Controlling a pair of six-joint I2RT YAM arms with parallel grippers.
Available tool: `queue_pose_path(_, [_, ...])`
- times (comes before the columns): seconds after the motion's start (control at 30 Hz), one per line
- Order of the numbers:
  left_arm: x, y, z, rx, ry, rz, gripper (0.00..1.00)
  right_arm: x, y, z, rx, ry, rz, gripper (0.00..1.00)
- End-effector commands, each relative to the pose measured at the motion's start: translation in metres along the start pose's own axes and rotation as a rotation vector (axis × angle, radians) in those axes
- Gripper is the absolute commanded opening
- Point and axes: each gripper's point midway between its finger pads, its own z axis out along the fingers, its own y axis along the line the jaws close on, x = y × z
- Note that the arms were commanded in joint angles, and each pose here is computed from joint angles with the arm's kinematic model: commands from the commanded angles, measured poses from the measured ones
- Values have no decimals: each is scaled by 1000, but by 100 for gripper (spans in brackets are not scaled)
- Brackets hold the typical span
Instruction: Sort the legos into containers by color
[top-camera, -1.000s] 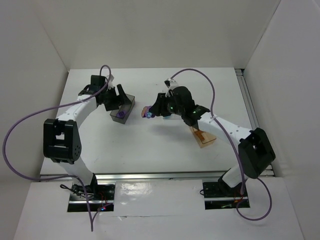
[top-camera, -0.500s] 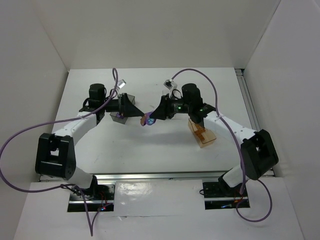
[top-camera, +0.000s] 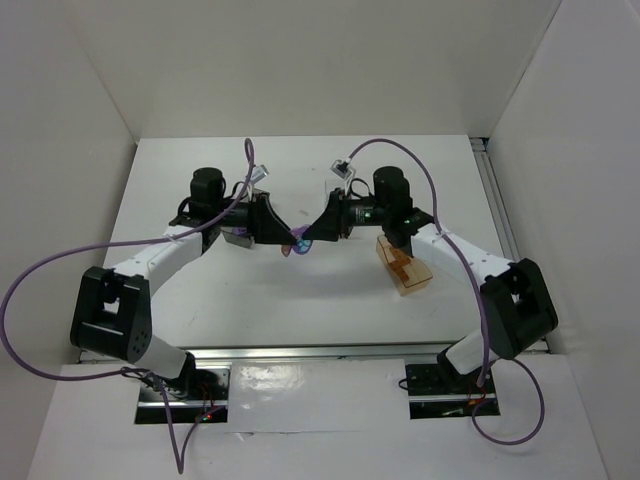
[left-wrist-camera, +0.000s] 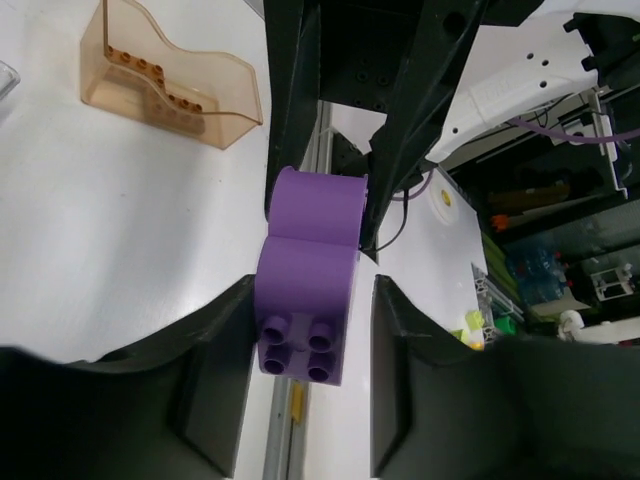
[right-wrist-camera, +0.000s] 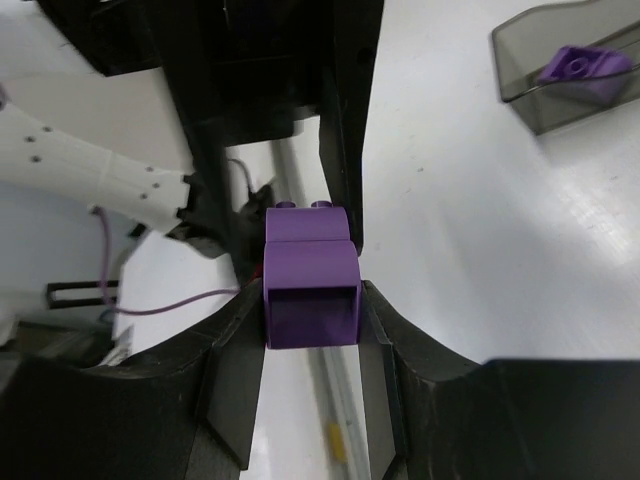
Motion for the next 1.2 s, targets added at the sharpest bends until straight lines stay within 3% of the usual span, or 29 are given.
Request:
queue_pose_path(0.0, [-9,-19,0,72,16,113,50,-21,8,-13,-19,-71,-54,13])
queue_pose_path(0.1, [-12,-18,0,73,14,113,25,-20,5,-15,-21,-73,-54,13])
queue_pose_path(0.13, [-11,-18,0,72,17,101,7,-17,4,-16,-16,-65,-42,13])
queue_pose_path(0.17, [-13,-17,0,62,12,108,0,-17,1,-15,0,-67,-32,13])
queue_pose_path(0.53, [-39,49,-42,-205,-140,-94,0,-25,-30,-39,219,-129,-29,10])
queue_pose_path(0.6, [-57,73,-57,-358,-189,-98,0,-22,-36,-42,265,-123,-13,10])
queue_pose_path(0.63, [-47,114,-75,-611,-200,-202,0,-21,-42,-43,298,-127,-1,10])
queue_pose_path(0.73, [-39,165,-112,-1005,-197,-314,0,-25,-47,-49,353,-150,-11,10])
queue_pose_path(0.83, [-41,183,-133,-1219,-228,-328,0,-21,-49,-55,390,-148,-5,10])
queue_pose_path(0.93, [-39,201,-148,-1353,-249,-342,0,-15,-53,-56,405,-137,11,10])
queue_pose_path(1.1, [-43,225,-154,-1422,-237,-388,0,-7,-53,-61,429,-133,23,12])
queue_pose_path(1.13, [-43,229,-153,-1423,-234,-391,3,-6,-54,-62,432,-127,30,12])
queue_pose_path(1.17, [-42,233,-153,-1424,-230,-394,16,-4,-51,-59,425,-122,27,12])
